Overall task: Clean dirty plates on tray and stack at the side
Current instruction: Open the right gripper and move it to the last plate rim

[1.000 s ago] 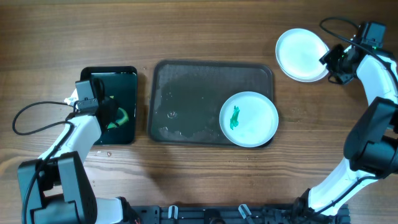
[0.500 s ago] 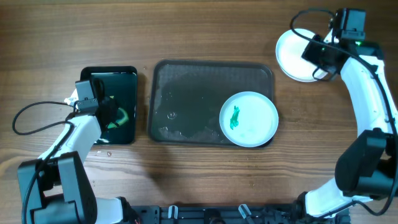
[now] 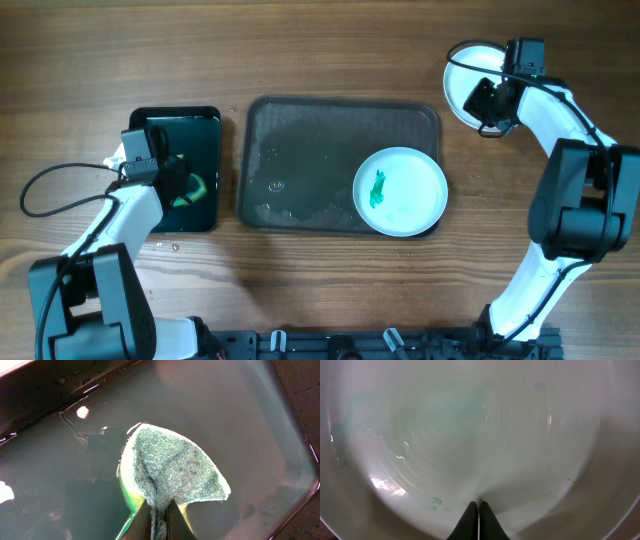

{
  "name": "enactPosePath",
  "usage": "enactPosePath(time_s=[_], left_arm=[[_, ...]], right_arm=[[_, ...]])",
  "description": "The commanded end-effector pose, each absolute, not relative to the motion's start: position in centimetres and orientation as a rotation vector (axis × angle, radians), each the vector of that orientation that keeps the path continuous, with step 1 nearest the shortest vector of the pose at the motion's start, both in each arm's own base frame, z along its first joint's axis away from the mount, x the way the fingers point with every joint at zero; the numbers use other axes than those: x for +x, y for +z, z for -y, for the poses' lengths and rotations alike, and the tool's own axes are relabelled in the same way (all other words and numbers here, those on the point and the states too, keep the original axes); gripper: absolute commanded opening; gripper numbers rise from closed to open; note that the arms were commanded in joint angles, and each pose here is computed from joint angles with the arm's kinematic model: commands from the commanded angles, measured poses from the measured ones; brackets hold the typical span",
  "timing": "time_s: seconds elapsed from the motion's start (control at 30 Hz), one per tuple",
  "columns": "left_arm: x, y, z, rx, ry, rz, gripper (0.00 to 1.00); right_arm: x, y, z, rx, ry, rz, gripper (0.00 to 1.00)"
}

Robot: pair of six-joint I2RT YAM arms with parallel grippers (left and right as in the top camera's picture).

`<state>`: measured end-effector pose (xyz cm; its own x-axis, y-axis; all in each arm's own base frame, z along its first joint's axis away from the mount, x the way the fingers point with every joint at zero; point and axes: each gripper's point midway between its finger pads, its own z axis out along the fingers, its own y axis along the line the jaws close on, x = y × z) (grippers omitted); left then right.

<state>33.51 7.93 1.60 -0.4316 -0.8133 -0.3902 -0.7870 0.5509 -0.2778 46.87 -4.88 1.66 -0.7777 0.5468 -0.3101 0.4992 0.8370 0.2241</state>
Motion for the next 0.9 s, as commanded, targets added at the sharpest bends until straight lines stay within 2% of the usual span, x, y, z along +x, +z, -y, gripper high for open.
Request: enactPosePath(time_s=[0.0,0.2,0.3,0.37,0.4,0.47,0.5,0.6,0.77,0.87], left_arm=[[33.2,1.0,-7.6,-1.285,-0.084,-2.342,0.04],[33.2,1.0,-7.6,-1.285,-0.084,-2.343,0.04],[33.2,1.0,-7.6,-1.284,-0.084,-2.342,0.04],[33.2,1.0,-7.6,-1.285,-0.084,-2.343,0.04],[33.1,1.0,-7.6,-1.285,-0.084,-2.343,0.04],[33.1,1.0,-7.6,-1.285,-0.084,-2.343,0.04],[33.1,1.0,-7.6,-1.285,-0.084,-2.343,0.04],[33.1,1.0,-7.6,-1.286,-0.083,-2.345,0.04],[33.2,1.0,-7.6,-1.284,-0.085,-2.340,0.04],[33.1,1.0,-7.5,-1.285,-0.084,-2.345,0.04]], right_arm=[[46.0,1.2,5.7,0.822,0.104,-2.674,0.04],[43.6,1.1,7.6,0.869,-0.096,-2.724,0.04],[43.7,4.2,7.7,0.852,-0.086,-2.674,0.05],[43.9,6.8,7.6,0.839,-0.064,-2.625,0.17],[43.9,8.3,7.2,0.820,-0.025,-2.603,0.32],[43.7,10.8,5.4,0.746,0.109,-2.596,0.95],[43.3,11.8,4.0,0.684,0.209,-2.616,1.00],[40.0,13.0,0.1,0.513,0.458,-2.742,1.00],[34.4,10.3,-1.7,0.523,0.473,-2.980,1.00],[32.7,8.1,-2.9,0.499,0.460,-3.044,1.00]])
